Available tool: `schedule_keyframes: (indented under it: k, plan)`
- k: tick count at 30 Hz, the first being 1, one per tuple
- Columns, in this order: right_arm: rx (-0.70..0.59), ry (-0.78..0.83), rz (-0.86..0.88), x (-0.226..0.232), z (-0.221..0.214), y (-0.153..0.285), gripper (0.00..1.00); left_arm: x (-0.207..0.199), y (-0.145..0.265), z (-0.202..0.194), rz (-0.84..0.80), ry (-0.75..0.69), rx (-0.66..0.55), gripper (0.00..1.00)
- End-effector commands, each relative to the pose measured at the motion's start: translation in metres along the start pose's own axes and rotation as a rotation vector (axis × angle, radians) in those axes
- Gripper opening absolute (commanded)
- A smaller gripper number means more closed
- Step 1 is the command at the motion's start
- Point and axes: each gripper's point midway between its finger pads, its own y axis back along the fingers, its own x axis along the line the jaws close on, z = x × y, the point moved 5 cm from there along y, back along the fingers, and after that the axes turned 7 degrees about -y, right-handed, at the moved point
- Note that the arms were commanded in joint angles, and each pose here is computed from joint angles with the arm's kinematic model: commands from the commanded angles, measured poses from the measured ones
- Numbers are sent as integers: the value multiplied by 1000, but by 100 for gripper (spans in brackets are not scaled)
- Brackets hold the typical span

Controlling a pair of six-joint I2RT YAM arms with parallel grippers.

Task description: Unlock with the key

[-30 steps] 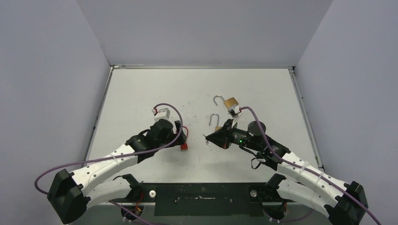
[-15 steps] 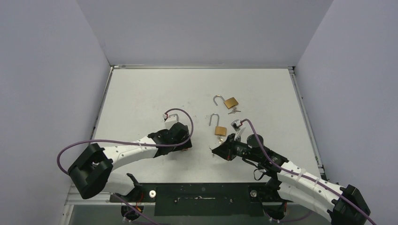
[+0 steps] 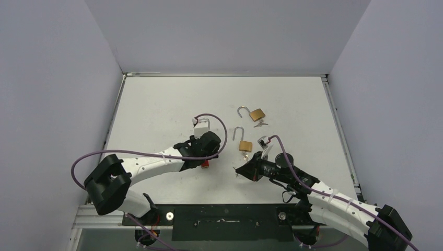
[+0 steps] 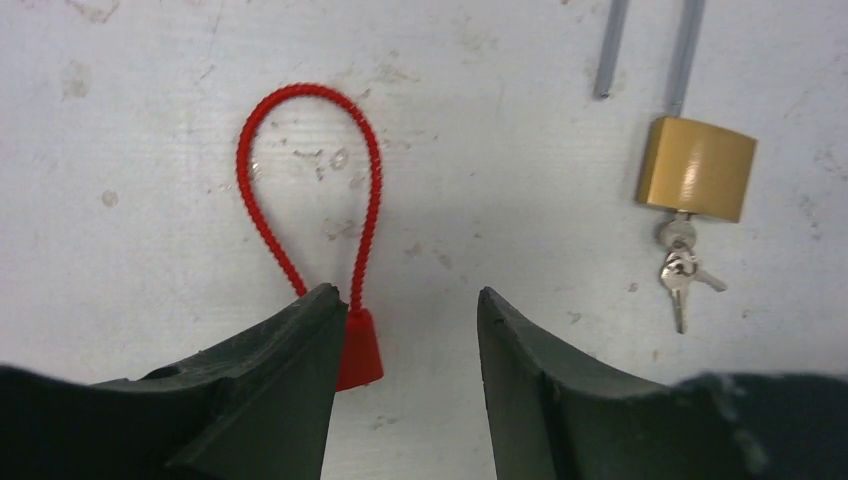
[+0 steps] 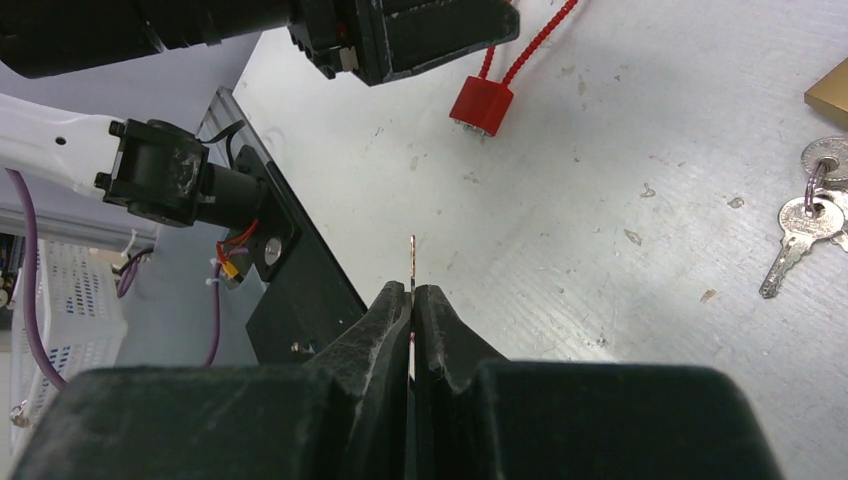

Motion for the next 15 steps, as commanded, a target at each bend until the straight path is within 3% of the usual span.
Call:
schedule_keyframes:
  k: [1, 6, 15]
  plan:
    - [-37, 17, 61, 12, 7, -2, 0, -20, -8, 24, 10, -54, -74, 47]
    - [-41, 16, 56, 12, 7, 2, 0, -20, -32, 9, 143, -91, 20, 41]
    - [-41, 15, 53, 12, 6, 3, 0, -17, -47, 3, 220, -104, 36, 42]
